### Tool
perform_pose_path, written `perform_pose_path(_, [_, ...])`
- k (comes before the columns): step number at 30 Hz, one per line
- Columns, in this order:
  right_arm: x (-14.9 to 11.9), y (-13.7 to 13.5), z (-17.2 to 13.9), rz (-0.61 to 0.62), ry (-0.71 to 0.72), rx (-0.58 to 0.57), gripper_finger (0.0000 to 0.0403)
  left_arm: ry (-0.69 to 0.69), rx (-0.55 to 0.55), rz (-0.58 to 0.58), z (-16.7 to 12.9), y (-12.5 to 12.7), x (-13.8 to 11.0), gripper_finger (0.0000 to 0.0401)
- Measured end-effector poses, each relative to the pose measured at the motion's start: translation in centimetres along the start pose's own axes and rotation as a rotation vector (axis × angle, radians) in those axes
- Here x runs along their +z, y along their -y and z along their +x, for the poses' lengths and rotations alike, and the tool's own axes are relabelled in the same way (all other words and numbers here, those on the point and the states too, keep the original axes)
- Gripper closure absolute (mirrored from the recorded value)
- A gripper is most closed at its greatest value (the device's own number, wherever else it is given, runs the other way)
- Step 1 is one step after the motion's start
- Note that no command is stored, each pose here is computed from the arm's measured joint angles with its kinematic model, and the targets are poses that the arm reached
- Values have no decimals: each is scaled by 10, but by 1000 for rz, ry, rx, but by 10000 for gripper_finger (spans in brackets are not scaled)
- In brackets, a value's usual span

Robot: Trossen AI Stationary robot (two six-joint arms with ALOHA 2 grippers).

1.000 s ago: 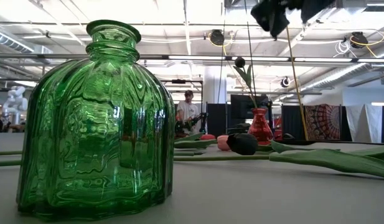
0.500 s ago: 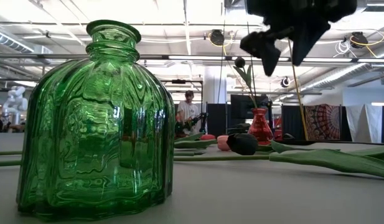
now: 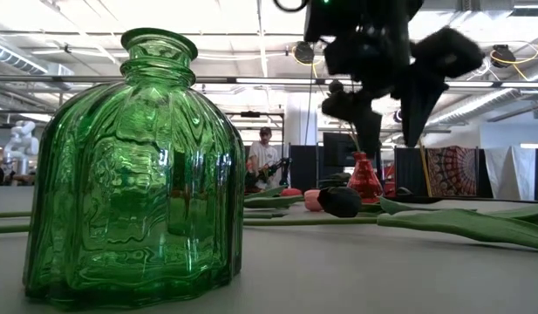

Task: Sort flowers into vase by color
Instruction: Put the top black tulip into the red vase

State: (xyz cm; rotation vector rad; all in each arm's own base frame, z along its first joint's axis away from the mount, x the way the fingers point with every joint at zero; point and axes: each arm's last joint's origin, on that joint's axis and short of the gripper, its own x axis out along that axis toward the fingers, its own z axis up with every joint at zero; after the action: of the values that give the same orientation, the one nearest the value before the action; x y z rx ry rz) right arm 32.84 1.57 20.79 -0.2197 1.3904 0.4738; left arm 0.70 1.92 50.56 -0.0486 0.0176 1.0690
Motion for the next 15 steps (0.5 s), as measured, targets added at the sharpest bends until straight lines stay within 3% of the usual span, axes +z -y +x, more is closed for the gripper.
perform_pose_path(15, [-4, 37, 38, 128, -66, 10, 152, 0, 0, 0, 0, 0, 0, 296])
